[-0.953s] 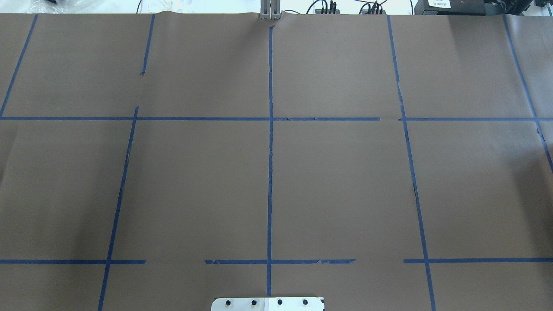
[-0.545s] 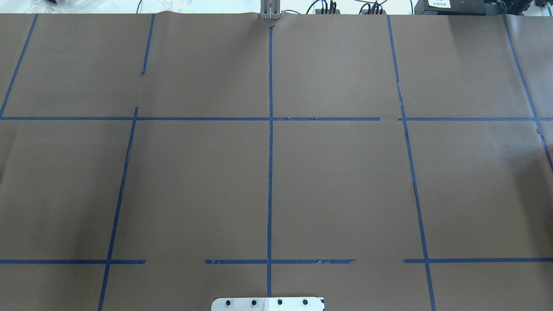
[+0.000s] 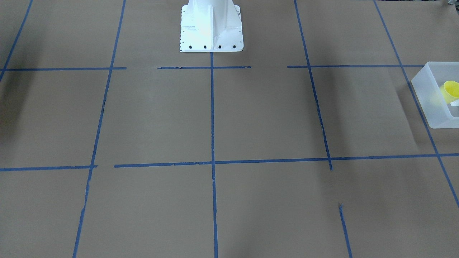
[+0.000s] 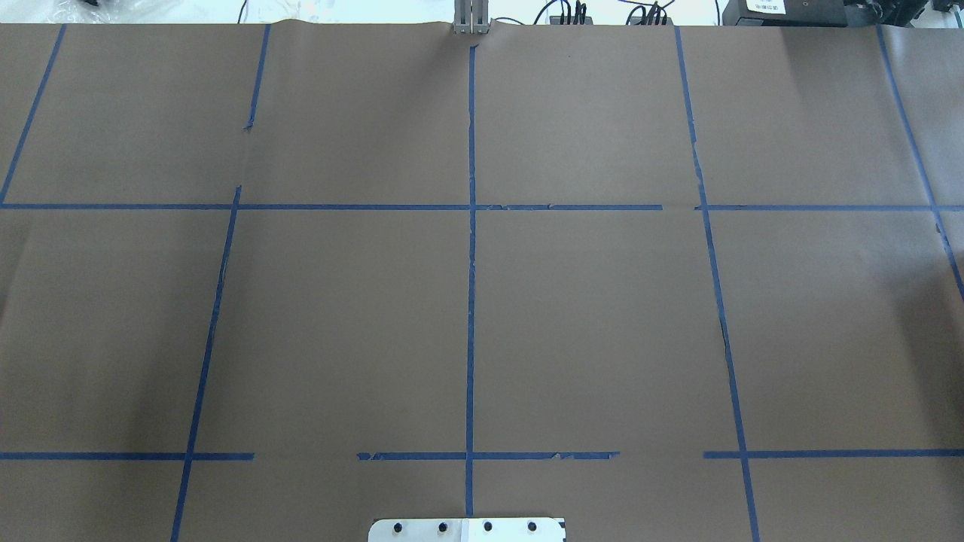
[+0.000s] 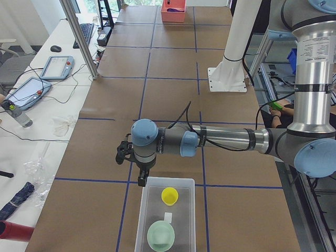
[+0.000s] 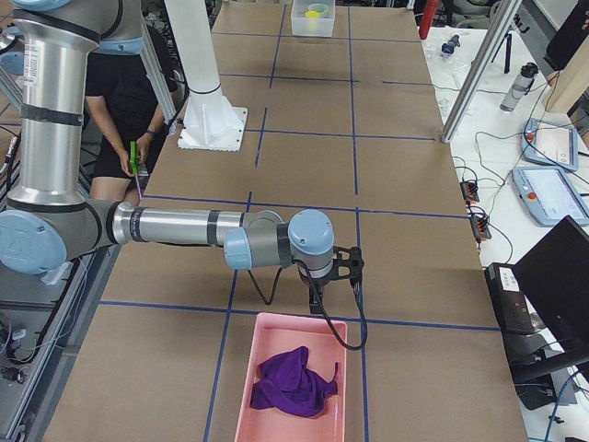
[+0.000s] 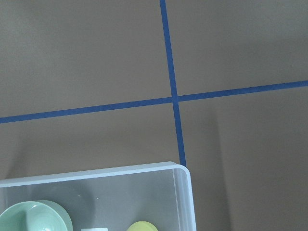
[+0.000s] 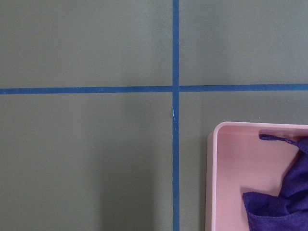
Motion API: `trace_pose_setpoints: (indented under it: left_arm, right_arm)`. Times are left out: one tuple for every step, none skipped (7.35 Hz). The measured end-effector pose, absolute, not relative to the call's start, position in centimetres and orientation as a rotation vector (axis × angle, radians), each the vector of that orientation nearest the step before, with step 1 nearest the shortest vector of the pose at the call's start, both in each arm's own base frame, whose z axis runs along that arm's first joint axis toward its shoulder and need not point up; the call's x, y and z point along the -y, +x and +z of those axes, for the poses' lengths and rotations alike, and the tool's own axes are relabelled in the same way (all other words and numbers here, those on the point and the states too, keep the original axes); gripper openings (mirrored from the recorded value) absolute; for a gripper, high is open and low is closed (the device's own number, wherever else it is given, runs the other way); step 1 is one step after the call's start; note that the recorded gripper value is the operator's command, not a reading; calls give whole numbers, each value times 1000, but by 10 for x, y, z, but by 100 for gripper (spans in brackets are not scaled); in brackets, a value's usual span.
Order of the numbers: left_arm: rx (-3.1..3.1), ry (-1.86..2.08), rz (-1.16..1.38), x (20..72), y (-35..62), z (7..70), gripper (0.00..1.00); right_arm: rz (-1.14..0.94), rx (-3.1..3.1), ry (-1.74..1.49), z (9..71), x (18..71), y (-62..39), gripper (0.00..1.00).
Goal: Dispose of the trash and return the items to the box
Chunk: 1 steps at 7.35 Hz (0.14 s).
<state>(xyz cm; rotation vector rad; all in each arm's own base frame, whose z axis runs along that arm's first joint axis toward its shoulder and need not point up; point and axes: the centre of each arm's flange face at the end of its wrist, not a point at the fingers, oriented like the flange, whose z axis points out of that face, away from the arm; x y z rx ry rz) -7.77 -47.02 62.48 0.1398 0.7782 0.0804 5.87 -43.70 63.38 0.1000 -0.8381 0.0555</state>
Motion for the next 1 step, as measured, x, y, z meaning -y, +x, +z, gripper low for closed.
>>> trace_pose_setpoints:
  left_arm:
    - [-778,141,81,471,-78,624,100]
  right_arm:
    - [55,838,101,634,437,59,100]
